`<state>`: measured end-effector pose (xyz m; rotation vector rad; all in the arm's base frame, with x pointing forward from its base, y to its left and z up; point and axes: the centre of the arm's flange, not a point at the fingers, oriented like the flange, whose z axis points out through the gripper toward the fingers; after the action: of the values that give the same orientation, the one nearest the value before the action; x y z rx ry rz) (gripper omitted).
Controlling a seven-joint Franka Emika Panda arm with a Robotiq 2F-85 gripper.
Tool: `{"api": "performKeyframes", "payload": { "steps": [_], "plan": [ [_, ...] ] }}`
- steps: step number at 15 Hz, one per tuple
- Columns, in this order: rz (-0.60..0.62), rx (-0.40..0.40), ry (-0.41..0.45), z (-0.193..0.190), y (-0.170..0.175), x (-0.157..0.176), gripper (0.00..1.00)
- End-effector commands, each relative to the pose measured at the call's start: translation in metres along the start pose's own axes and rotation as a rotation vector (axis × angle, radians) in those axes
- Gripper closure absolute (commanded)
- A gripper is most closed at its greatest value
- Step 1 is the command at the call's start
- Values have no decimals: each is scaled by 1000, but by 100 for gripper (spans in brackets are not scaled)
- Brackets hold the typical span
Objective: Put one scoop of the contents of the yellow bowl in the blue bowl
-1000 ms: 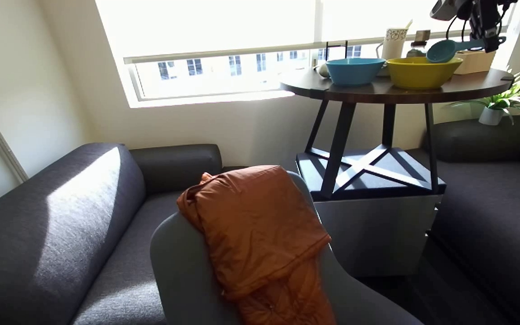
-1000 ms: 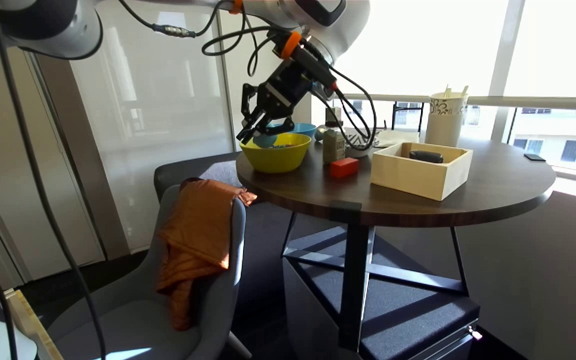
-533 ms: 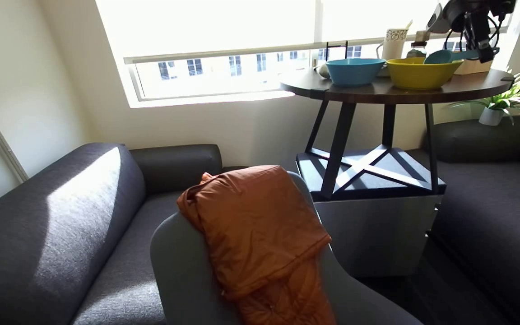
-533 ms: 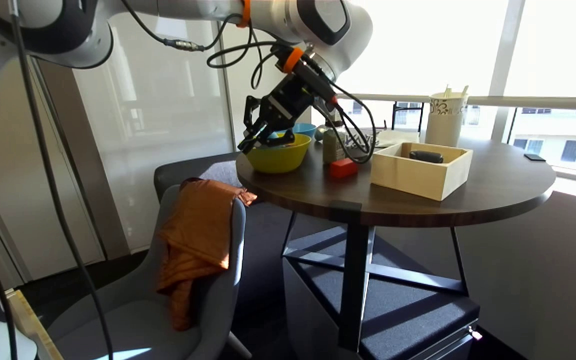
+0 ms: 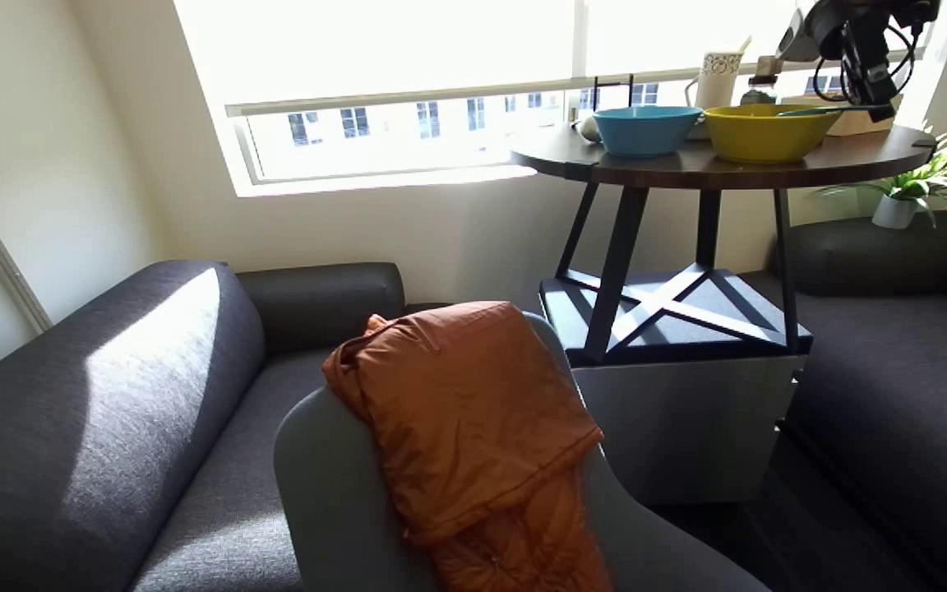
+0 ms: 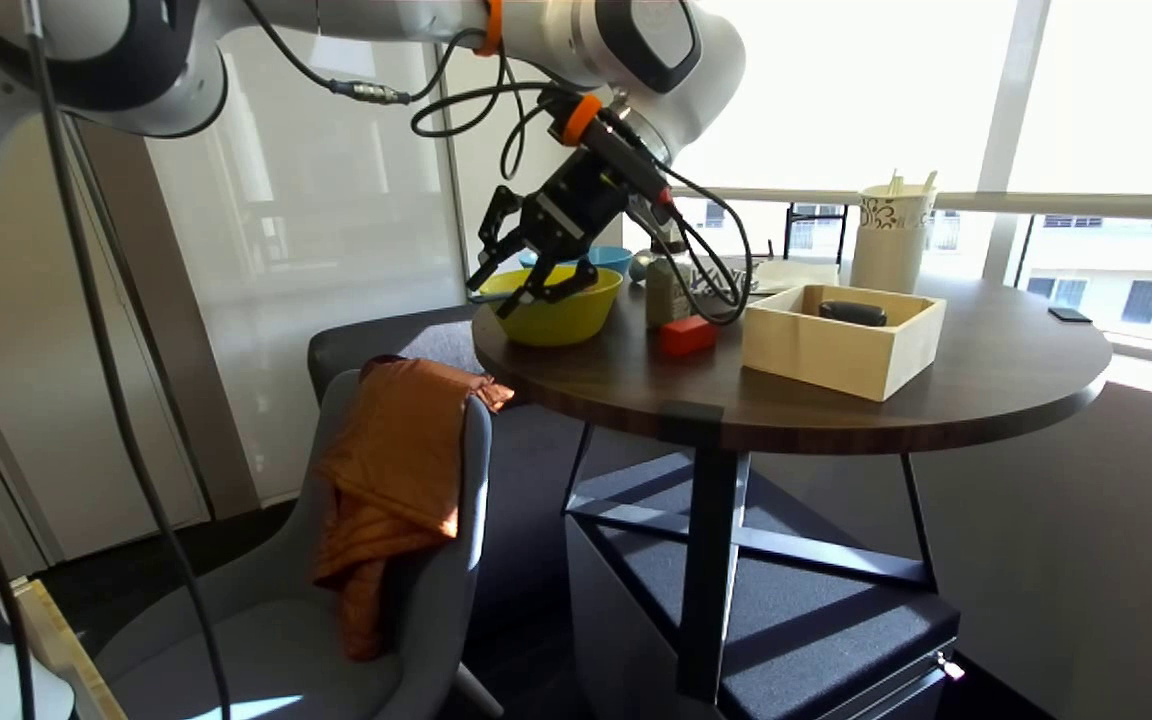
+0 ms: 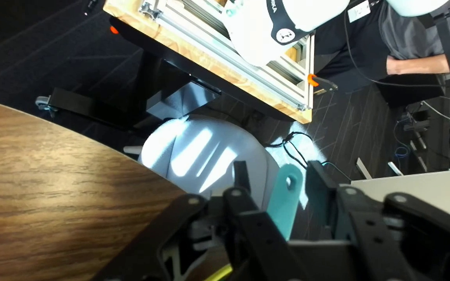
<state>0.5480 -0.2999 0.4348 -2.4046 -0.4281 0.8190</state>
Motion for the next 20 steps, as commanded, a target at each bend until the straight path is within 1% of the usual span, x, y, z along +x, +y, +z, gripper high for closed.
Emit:
{"api": "performKeyframes", "payload": {
  "steps": [1,2,3,5,8,10,11,13,14,15,16,18,20],
  "plan": [
    [21,7,40,-39,-2,-2,26],
    [25,3,44,-40,-2,-3,18],
    [35,-9,58,-42,-3,-7,12],
    [80,-76,137,-55,-11,-27,1],
    [119,-174,245,-73,-46,-78,0],
    [161,-226,320,-82,-69,-117,0],
    [165,-251,368,-84,-81,-138,0],
    [148,-320,459,-90,-102,-163,0],
    [148,-291,371,-106,-82,-145,0],
    [148,-318,409,-113,-93,-160,0],
    [147,-331,429,-115,-101,-168,0],
    [143,-333,437,-115,-104,-171,0],
    [143,-326,433,-112,-99,-167,0]
  ]
}}
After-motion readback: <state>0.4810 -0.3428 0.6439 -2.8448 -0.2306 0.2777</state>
